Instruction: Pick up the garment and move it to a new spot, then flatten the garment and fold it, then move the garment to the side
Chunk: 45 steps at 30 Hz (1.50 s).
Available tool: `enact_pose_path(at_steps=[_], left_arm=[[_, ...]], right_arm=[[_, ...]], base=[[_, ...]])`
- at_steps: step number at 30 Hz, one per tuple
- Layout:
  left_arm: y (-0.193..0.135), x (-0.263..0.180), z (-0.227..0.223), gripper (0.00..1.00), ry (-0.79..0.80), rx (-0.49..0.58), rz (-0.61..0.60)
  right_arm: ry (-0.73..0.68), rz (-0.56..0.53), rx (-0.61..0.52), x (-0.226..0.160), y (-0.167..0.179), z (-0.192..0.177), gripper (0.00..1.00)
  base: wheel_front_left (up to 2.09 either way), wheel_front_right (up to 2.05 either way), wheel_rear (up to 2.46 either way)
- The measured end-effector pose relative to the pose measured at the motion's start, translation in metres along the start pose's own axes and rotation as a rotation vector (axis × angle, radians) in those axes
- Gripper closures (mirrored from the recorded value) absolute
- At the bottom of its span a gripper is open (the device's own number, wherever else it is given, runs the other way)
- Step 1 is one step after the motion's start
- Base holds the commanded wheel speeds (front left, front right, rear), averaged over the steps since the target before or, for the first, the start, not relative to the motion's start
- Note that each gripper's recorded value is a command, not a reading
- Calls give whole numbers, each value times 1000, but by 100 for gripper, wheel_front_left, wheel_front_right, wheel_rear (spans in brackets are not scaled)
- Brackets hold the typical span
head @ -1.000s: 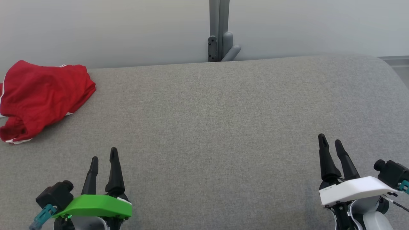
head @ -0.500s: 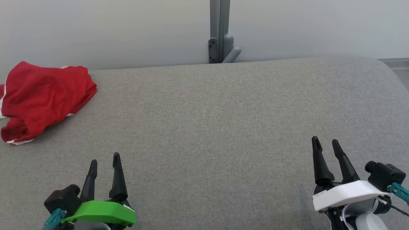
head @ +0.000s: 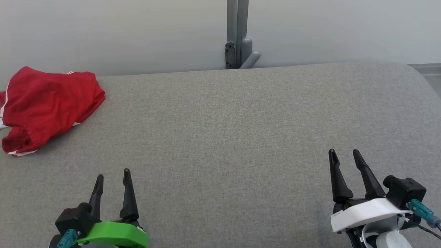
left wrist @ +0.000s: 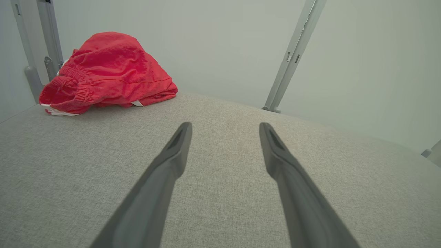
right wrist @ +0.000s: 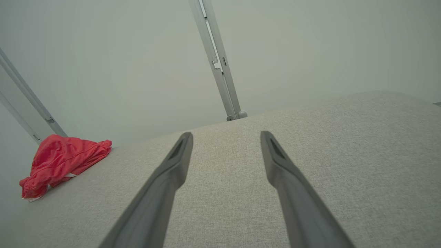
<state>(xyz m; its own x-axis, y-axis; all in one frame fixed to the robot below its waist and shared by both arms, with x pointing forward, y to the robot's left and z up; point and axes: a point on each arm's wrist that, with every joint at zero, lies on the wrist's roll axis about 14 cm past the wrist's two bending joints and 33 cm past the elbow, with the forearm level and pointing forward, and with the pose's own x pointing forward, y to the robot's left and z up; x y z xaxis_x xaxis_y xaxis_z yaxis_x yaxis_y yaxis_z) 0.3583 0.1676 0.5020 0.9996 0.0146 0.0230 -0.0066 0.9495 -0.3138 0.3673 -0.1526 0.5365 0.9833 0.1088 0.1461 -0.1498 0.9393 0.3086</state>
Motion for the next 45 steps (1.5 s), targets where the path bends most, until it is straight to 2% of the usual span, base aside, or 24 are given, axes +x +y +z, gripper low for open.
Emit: enact_pose_path(at_steps=[26, 37, 45], left_arm=[[0, -6, -2, 0, -20, 180, -30], [0, -9, -5, 0, -22, 226, -38], [1, -10, -8, 0, -12, 226, -35]], right_arm=[[-18, 76, -187, -1, 17, -2, 0], [-25, 100, -250, -2, 21, -3, 0], [-21, 99, -250, -2, 21, -4, 0]], base=[[0, 0, 0], [0, 0, 0], [0, 0, 0]])
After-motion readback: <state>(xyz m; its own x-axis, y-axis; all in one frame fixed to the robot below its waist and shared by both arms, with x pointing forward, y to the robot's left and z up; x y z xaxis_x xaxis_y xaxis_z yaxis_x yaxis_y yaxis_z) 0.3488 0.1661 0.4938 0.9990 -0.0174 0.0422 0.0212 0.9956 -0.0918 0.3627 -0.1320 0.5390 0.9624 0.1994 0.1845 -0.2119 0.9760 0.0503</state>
